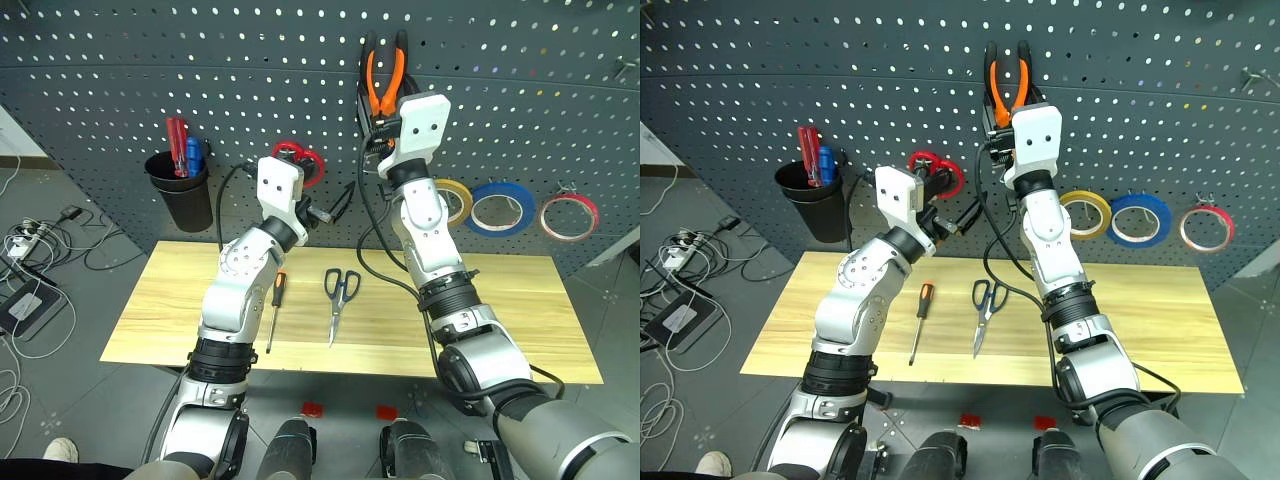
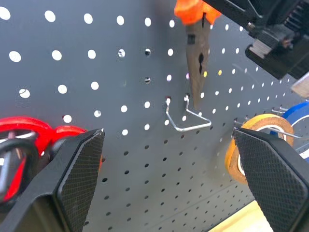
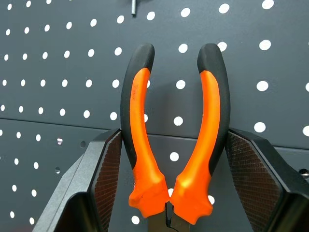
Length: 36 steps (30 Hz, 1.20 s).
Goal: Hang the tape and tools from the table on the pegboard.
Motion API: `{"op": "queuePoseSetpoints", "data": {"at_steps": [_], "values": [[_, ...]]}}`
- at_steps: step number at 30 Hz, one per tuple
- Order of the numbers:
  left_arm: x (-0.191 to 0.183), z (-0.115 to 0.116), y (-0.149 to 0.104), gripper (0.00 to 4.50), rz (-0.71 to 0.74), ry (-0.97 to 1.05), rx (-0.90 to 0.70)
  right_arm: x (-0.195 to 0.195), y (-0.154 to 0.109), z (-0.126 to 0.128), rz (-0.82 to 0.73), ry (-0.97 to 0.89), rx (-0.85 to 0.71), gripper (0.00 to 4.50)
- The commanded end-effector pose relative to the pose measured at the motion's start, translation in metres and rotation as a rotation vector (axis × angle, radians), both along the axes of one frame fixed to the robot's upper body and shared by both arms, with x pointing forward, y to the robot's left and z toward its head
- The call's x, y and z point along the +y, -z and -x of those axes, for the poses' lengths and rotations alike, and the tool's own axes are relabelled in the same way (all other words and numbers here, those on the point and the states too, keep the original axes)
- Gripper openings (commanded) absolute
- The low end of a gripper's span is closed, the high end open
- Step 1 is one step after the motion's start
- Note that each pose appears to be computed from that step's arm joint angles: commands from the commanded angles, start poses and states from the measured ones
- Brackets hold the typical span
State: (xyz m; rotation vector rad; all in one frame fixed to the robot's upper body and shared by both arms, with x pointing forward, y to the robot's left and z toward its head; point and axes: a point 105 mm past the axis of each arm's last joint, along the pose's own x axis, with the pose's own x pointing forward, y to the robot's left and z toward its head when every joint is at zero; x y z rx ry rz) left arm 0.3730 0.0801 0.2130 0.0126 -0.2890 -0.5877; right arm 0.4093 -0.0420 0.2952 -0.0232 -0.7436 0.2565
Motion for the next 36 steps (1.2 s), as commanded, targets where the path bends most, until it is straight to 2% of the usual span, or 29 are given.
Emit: {"op": "queuePoseSetpoints", "data": {"at_steps": [1,17,19,22,36], "values": [[-0.002,0.004,-0.012,4.5,-0.002,0.008,-0.048,-0.002,-0.018,0.006,-0.035,-0.002,-0.069,3.02],[0.001,0.004,-0.01,4.5,-0.017,0.0,-0.035,-0.014,0.004,-0.008,-0.036,0.079,0.006,3.02],[0.001,0.004,-0.009,4.5,-0.02,0.0,-0.034,-0.015,0.004,-0.008,-0.031,0.087,0.005,3.73],[0.001,0.003,-0.009,4.5,-0.021,0.002,-0.035,-0.017,0.003,-0.007,-0.03,0.093,-0.001,4.47],[-0.004,0.003,-0.009,4.5,-0.012,0.015,-0.034,-0.023,0.0,0.005,-0.018,0.058,-0.008,4.47]]}}
